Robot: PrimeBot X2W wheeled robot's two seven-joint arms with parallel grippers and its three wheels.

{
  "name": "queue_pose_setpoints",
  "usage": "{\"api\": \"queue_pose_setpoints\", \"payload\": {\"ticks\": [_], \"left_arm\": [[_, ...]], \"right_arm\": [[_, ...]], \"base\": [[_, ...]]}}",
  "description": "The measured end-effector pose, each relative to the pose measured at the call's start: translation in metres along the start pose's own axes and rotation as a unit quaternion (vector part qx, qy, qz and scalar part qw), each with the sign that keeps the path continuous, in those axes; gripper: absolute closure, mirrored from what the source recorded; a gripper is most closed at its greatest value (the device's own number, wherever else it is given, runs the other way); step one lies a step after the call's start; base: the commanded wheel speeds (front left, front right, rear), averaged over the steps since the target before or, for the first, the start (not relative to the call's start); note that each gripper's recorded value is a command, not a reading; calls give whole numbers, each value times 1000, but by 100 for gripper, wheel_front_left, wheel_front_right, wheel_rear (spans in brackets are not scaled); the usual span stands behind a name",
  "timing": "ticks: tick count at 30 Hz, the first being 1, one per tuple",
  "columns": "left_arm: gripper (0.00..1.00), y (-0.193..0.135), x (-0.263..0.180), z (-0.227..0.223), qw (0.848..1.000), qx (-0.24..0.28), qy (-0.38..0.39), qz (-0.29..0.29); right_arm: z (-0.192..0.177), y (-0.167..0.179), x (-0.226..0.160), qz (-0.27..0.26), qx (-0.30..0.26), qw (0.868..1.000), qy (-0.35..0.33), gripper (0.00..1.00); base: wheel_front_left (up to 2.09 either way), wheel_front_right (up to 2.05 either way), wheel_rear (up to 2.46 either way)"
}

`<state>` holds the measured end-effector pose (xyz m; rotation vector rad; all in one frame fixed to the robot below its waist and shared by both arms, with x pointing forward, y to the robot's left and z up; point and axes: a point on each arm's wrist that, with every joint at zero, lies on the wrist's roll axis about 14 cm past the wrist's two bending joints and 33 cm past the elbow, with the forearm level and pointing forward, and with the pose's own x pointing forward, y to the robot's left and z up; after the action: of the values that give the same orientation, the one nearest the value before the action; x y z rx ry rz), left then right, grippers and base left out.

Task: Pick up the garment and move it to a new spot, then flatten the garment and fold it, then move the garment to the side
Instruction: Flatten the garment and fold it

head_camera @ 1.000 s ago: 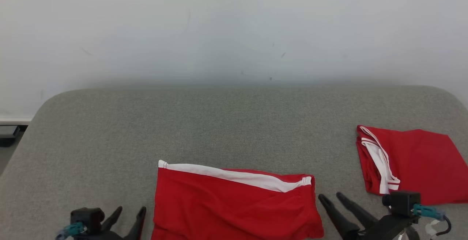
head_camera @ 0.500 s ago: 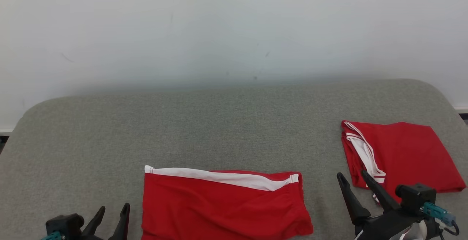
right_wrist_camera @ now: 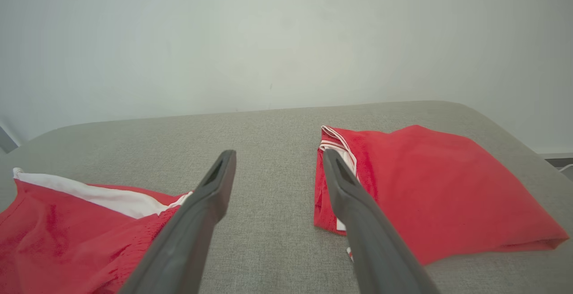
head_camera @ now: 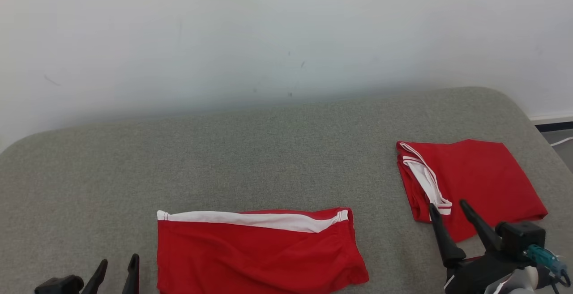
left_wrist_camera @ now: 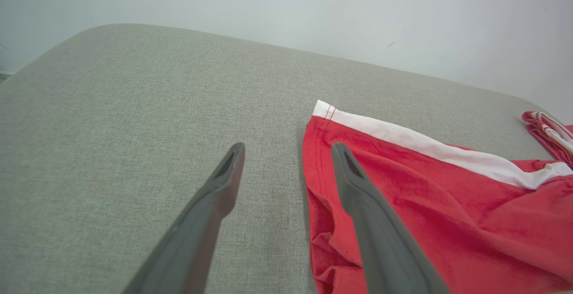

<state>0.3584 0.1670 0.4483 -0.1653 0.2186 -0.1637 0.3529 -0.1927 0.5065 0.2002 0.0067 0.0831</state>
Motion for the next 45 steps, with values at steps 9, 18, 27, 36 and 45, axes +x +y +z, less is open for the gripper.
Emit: {"api": "queue_pose_setpoints", "payload": {"ticks": [9, 18, 27, 36, 45], "left_arm": [[0, -4, 0, 7, 1000, 15, -21, 1], [0, -4, -2, 14, 999, 29, -38, 5], [0, -5, -4, 20, 998, 41, -54, 7], [0, -14, -10, 20, 997, 50, -63, 0], [0, -14, -18, 22, 996, 51, -71, 6]], "right_arm": [[5, -15, -3, -28, -5, 1000, -11, 0], [8, -16, -2, -34, -11, 999, -19, 0], [6, -15, -3, -37, -11, 999, -20, 0], [-33, 27, -3, 11, 43, 998, 42, 0], [-52, 81, 30, 80, 55, 987, 126, 0]], "base": [[0, 0, 0], [0, 0, 0], [0, 0, 0], [0, 0, 0], [0, 0, 0]]}}
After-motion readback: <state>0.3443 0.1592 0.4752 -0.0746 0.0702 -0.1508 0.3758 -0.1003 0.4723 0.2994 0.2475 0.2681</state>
